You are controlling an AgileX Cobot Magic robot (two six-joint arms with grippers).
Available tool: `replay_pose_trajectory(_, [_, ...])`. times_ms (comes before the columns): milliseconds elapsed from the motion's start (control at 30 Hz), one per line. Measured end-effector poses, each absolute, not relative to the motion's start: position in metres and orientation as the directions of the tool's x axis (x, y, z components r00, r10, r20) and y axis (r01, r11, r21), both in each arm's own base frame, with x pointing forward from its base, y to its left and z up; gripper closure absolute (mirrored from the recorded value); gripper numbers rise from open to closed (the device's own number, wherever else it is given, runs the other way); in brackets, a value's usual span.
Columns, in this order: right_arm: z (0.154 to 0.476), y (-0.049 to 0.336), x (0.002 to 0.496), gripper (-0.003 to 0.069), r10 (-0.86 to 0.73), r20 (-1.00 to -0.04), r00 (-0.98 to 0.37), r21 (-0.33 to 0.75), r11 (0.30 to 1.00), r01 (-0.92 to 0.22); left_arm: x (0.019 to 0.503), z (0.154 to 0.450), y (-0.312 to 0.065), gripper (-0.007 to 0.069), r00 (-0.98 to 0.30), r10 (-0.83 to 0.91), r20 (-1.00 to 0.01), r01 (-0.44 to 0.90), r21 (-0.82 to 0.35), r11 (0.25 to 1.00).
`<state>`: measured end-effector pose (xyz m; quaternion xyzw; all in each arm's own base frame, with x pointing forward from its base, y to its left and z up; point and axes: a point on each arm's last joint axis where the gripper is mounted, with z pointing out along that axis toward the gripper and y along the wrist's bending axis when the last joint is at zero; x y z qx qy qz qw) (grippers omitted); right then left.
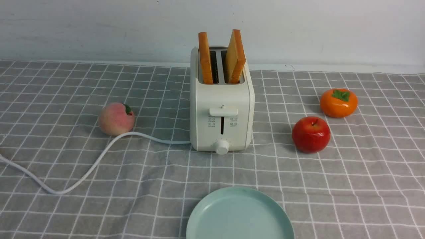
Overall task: Take toasted bread from bread machine on grey coffee table place on plate.
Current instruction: 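Grasp the toast slice in the toaster and pull it up out of the slot with the right gripper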
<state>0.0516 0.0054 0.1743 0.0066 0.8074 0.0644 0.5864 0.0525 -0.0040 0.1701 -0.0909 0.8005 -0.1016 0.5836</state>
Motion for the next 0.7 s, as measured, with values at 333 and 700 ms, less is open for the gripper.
replay_pose_trajectory(333, [0.174, 0.005, 0.052, 0.0419, 0.086, -0.946, -0.312, 0.112, 0.992, -0.065, 0.054, 0.175, -0.005, 0.0387, -0.253, -0.316, -0.915, -0.012, -0.323, 0.946])
replay_pose_trajectory(700, [0.181, 0.006, 0.055, 0.0419, 0.1, -0.974, -0.204, 0.118, 0.99, -0.077, 0.057, 0.194, -0.003, 0.0387, -0.049, -0.361, -0.931, 0.035, -0.363, 0.931])
